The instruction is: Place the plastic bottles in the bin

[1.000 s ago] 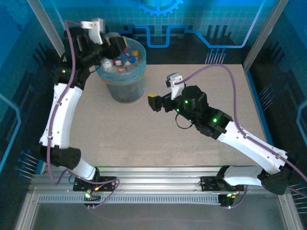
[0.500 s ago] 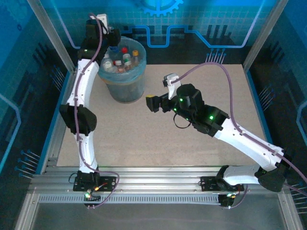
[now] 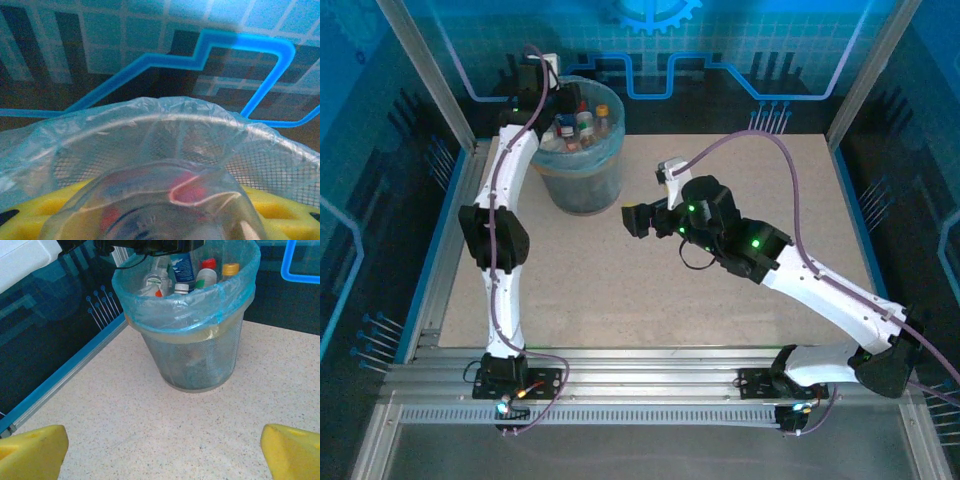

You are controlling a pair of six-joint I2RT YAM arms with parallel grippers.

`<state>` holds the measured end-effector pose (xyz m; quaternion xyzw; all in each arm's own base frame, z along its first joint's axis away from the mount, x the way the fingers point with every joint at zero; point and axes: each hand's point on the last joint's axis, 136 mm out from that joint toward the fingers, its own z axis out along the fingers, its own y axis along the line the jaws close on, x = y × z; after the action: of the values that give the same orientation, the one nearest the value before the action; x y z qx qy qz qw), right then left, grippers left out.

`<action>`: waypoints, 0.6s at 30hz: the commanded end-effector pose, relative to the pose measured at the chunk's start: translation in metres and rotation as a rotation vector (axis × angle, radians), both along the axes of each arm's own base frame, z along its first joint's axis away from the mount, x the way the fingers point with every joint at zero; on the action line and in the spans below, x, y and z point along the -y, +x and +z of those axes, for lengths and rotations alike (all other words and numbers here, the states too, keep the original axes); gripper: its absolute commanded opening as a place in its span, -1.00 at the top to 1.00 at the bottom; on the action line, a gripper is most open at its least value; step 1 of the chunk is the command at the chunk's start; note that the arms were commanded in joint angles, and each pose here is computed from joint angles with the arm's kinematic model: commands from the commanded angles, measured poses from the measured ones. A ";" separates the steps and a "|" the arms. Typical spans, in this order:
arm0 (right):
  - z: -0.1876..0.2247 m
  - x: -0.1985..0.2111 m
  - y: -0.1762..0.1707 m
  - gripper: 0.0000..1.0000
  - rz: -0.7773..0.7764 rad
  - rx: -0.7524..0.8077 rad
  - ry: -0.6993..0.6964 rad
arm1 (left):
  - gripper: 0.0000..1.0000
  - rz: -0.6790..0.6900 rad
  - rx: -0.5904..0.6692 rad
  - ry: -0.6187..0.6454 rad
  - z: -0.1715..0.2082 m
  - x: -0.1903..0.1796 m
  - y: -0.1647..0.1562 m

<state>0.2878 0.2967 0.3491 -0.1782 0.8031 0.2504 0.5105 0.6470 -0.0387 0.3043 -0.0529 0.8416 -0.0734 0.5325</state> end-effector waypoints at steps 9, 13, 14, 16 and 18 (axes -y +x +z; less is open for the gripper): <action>0.007 0.006 0.003 -1.00 -0.028 -0.021 0.024 | -0.37 -0.023 -0.066 -0.063 -0.018 0.002 -0.001; 0.010 0.009 0.003 -1.00 -0.044 -0.016 0.022 | -0.57 -0.032 0.045 -0.088 0.040 0.004 -0.012; 0.011 0.010 0.003 -1.00 -0.046 -0.014 0.023 | -0.60 -0.037 0.073 -0.097 0.054 0.005 -0.017; 0.012 0.010 0.003 -1.00 -0.048 -0.013 0.026 | -0.62 -0.047 0.114 -0.108 0.076 0.006 -0.025; 0.012 0.010 0.003 -1.00 -0.049 -0.015 0.031 | -0.70 -0.059 0.145 -0.114 0.094 0.008 -0.033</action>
<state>0.2865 0.2952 0.3425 -0.1719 0.8134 0.2486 0.4969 0.6417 -0.0478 0.3232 -0.0565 0.8335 -0.1176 0.5369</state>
